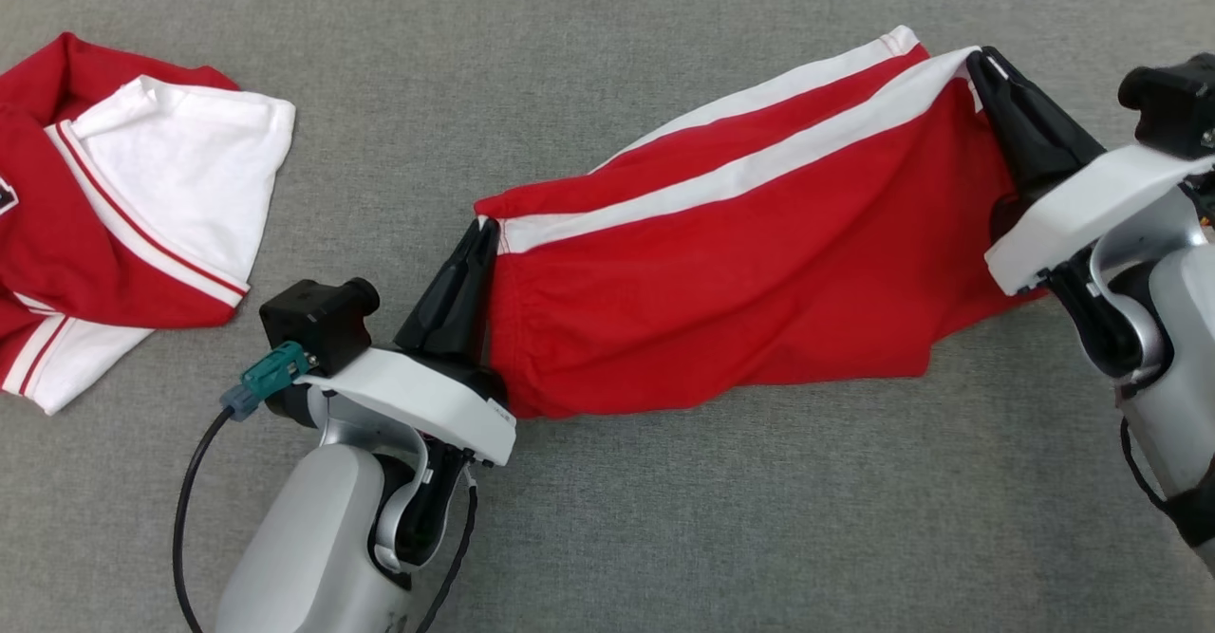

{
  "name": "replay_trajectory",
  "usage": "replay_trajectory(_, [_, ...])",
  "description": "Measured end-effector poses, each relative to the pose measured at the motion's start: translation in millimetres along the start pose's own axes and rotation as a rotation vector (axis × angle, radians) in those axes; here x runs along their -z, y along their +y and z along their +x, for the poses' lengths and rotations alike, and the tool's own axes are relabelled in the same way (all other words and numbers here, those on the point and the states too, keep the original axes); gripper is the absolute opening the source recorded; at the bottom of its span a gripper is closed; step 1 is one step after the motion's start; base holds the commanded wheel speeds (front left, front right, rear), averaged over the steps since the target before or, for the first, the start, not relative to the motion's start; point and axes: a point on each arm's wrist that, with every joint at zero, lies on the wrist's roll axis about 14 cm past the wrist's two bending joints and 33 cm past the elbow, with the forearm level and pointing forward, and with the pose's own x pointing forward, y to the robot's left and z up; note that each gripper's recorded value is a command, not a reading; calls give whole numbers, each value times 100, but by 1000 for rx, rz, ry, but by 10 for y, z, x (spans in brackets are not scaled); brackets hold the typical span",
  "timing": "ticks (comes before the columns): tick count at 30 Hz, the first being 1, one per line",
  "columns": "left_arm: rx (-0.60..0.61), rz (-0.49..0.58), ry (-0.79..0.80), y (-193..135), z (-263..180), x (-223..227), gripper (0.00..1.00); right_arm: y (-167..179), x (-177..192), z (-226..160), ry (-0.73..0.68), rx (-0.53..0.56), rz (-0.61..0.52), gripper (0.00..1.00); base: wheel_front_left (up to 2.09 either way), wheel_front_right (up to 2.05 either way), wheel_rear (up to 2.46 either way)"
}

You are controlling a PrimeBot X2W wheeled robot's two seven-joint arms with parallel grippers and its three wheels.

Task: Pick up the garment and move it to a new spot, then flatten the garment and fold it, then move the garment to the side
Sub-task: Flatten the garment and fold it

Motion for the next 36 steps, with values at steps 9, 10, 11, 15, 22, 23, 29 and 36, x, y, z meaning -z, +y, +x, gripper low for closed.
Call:
replay_trajectory(9, [-67, -5, -26, 190, 55, 52, 0, -2, 207, 360, 58, -34, -11, 0, 0, 0, 0])
replay_trajectory(10, [-75, -7, -27, 209, 58, 63, 0, -3, 229, 383, 65, -36, -8, 0, 0, 0, 0])
replay_trajectory(11, [-79, -8, -28, 222, 60, 73, 0, -14, 241, 401, 66, -35, -8, 3, 0, 0, 0])
replay_trajectory(15, [-93, -15, -42, 256, 85, 60, 19, -33, 227, 429, 40, -31, -4, 93, 0, 0, 0])
replay_trajectory(22, [-109, -19, -59, 250, 61, 33, 100, -62, 92, 344, -59, -11, -11, 100, 0, 0, 0])
replay_trajectory(23, [-113, -16, -67, 250, 44, 13, 100, -76, 63, 315, -73, -3, -8, 100, 0, 0, 0])
replay_trajectory(29, [-144, 28, -178, 305, -72, -291, 100, -98, -109, 42, -159, 37, 20, 100, 0, 0, 0])
replay_trajectory(36, [-152, 185, -314, 295, -177, -776, 100, -196, -326, -464, -288, 129, -15, 100, 0, 0, 0])
